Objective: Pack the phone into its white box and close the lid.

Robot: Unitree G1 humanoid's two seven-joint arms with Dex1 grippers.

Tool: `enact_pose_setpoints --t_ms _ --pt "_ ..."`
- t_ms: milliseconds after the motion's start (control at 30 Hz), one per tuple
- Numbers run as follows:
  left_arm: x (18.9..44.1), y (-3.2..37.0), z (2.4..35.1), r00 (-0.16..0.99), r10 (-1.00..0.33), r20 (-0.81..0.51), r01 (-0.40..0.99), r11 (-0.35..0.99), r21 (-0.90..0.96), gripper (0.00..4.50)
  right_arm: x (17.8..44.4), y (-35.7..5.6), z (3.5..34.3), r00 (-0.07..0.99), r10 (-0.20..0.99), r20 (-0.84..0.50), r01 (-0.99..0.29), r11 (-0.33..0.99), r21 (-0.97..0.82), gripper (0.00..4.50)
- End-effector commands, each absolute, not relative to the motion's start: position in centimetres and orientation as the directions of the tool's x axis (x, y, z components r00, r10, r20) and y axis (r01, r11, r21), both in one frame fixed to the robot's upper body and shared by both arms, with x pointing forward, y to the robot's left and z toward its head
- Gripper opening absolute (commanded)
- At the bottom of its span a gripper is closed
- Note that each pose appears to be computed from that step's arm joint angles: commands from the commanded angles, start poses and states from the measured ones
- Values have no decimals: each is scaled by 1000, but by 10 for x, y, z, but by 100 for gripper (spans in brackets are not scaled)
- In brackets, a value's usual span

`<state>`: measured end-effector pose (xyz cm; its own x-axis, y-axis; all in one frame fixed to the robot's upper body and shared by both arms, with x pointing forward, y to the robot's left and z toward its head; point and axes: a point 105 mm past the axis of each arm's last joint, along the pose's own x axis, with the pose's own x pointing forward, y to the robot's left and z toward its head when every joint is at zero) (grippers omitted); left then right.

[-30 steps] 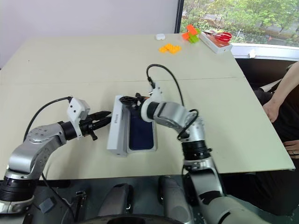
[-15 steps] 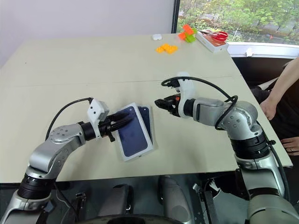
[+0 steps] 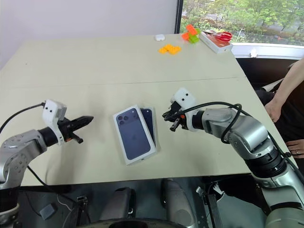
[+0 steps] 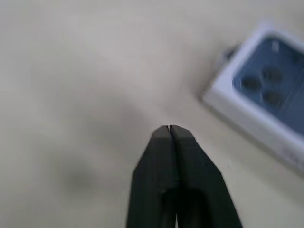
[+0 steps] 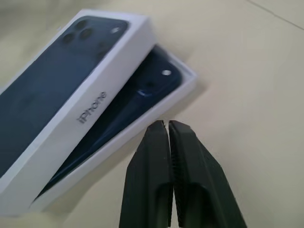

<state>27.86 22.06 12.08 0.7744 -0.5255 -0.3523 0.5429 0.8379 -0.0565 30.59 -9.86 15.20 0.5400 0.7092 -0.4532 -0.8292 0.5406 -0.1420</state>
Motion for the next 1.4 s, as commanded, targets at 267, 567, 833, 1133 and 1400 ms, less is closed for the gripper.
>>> enact_pose_setpoints --t_ms 267,567,833,1133,1400 --pt "262 160 105 669 -616 -415 664 747 -38 3 299 -74 144 498 723 -479 -866 445 -228 0" --pt "265 137 105 661 -637 -397 681 732 -39 3 297 -65 138 478 731 -487 -877 432 -211 0" --pt "271 128 109 682 -636 -360 670 741 -42 3 291 -55 139 448 757 -476 -893 407 -193 0" --pt "275 120 120 698 -654 -293 670 740 -57 3 292 -55 140 457 753 -474 -888 417 -195 0" --pt "279 120 126 710 -650 -272 664 746 -49 3 295 -58 140 475 742 -473 -878 435 -199 0"
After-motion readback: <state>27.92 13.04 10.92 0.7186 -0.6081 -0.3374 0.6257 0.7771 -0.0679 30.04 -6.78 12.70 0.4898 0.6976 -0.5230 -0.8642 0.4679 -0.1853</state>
